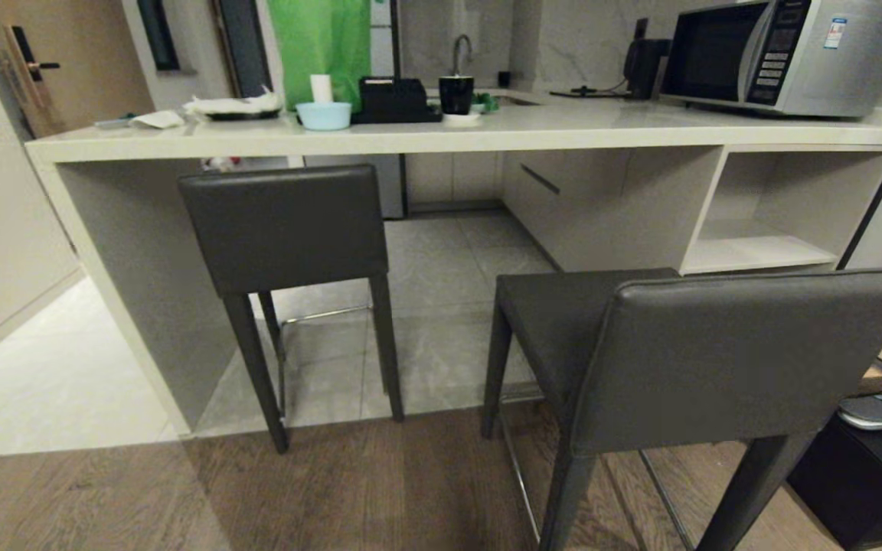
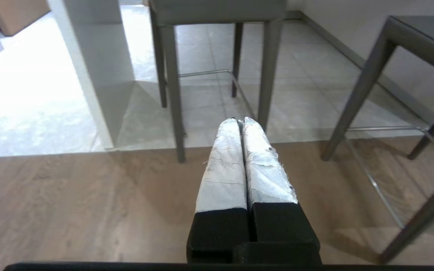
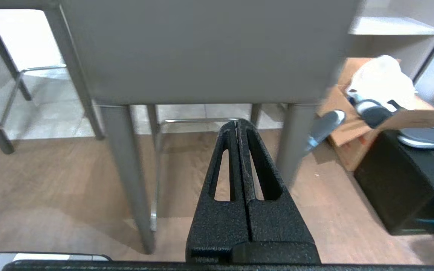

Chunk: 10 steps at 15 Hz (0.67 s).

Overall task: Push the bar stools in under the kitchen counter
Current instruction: Pull the gray chair out from under the dining table

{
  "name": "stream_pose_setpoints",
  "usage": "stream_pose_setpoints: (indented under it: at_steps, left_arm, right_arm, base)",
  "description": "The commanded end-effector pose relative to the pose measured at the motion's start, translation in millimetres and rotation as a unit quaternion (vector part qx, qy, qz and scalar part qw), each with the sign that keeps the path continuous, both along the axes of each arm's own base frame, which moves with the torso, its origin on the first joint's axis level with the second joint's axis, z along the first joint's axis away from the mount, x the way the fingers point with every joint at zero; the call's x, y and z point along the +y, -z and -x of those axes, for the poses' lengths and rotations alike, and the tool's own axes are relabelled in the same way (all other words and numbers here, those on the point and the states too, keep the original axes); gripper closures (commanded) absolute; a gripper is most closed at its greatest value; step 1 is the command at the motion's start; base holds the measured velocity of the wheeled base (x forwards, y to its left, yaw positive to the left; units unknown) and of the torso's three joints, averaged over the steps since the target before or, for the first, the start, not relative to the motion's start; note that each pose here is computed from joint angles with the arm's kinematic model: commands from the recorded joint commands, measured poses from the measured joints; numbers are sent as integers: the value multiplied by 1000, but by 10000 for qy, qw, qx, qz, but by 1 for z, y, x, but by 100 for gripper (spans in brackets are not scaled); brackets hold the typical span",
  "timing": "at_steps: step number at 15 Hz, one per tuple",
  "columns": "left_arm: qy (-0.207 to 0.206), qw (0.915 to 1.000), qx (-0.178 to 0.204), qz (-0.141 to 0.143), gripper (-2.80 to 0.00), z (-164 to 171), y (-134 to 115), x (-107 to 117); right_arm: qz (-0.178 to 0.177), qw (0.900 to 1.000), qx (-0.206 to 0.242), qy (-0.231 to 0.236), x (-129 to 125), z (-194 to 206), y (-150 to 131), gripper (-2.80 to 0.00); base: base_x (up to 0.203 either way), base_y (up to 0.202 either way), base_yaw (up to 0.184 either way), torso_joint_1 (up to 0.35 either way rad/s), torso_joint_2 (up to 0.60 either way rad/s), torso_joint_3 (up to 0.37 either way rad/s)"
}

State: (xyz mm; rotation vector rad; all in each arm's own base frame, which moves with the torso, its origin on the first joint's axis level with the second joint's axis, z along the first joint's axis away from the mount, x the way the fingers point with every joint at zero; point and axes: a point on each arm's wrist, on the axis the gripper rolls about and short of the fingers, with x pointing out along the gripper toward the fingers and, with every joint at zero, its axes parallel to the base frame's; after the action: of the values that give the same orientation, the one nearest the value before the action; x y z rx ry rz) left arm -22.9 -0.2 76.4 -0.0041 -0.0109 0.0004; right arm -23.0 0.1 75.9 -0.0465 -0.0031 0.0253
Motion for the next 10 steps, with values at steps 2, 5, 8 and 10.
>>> stream_pose_setpoints:
  at_steps: [2,5,8,10]
  left_arm:
    - [-1,10000,1,2,0,0,0,0]
    - [-5,10000,1,2,0,0,0,0]
    - [2,10000,8,2,0,0,0,0]
    - [-4,10000,1,2,0,0,0,0]
  right_arm:
    - [3,10000,9,-4,0,0,0,0]
    - [5,10000,12,-4,0,0,0,0]
    - [3,10000,12,-4,0,0,0,0]
    - [-2,10000,12,-4,0,0,0,0]
  base:
    - [0,198,-1,-2,4,1]
    - [0,203,0,1,1,2]
    - [0,194,-3,4,2,2]
    - [0,198,-1,3,0,4]
